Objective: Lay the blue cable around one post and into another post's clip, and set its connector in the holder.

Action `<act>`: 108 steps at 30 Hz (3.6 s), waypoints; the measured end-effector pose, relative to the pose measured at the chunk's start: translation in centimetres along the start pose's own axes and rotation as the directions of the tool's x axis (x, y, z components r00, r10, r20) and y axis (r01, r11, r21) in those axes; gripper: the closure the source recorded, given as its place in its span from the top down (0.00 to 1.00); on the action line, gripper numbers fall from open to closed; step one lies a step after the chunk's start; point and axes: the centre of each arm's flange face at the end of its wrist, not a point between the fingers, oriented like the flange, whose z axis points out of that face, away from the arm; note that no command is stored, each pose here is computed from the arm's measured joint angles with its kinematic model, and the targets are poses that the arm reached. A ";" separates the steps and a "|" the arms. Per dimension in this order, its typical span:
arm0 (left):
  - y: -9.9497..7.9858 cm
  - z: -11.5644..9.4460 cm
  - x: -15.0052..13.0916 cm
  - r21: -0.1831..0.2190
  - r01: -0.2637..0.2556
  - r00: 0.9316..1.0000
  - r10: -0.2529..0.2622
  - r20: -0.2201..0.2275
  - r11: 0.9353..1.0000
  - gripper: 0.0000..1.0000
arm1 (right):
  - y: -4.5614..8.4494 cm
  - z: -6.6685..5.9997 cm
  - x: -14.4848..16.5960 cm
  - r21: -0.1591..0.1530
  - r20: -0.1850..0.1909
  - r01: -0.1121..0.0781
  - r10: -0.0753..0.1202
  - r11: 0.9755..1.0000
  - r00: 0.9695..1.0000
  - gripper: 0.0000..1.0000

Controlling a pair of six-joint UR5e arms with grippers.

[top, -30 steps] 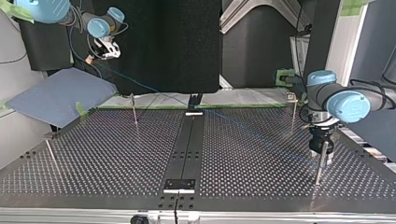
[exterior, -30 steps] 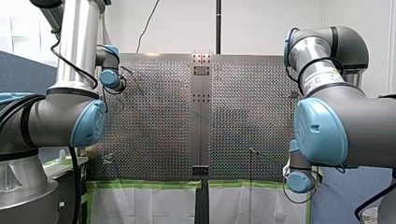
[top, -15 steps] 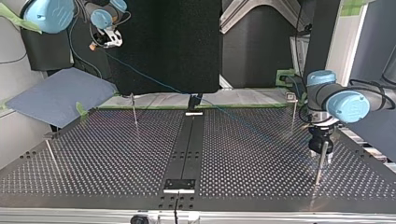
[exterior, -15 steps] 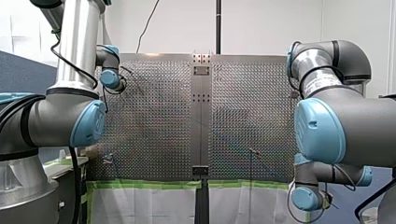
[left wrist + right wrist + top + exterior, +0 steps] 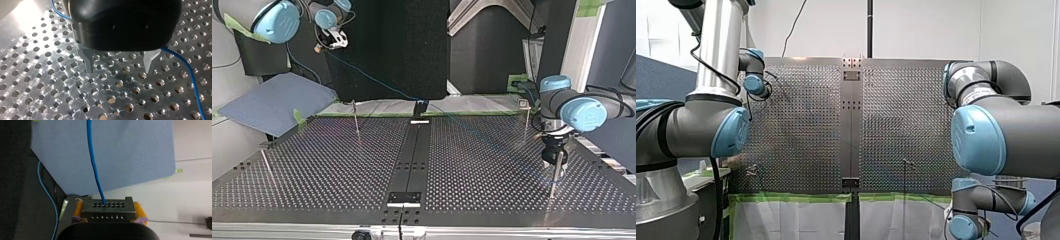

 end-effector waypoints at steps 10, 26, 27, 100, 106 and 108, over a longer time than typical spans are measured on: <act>0.0 0.0 0.0 0.001 -0.001 1.000 0.001 0.000 1.000 1.00 | 0.5 -0.4 -3.9 0.071 0.065 0.036 -0.040 0.997 0.997 0.00; 0.0 0.2 0.9 0.005 0.000 1.000 0.000 -0.018 1.000 1.00 | -1.9 -1.3 -4.2 0.223 0.123 0.078 -0.107 0.972 0.987 0.00; 0.1 0.3 1.4 0.006 0.000 1.000 0.001 -0.028 1.000 1.00 | -2.2 -1.4 -4.0 0.232 0.125 0.078 -0.109 0.970 0.986 0.00; -0.7 0.2 3.4 0.013 -0.002 0.997 0.002 -0.072 1.000 1.00 | -11.7 0.8 24.9 0.554 -0.162 0.021 0.083 0.832 0.983 0.00; -0.9 0.0 3.6 0.011 0.039 0.996 -0.038 -0.086 0.999 1.00 | -11.8 0.8 25.2 0.555 -0.169 0.023 0.085 0.832 0.982 0.00; -1.1 -0.1 3.7 0.012 0.058 0.994 -0.057 -0.088 0.998 1.00 | -11.8 0.8 25.2 0.555 -0.168 0.023 0.086 0.831 0.982 0.00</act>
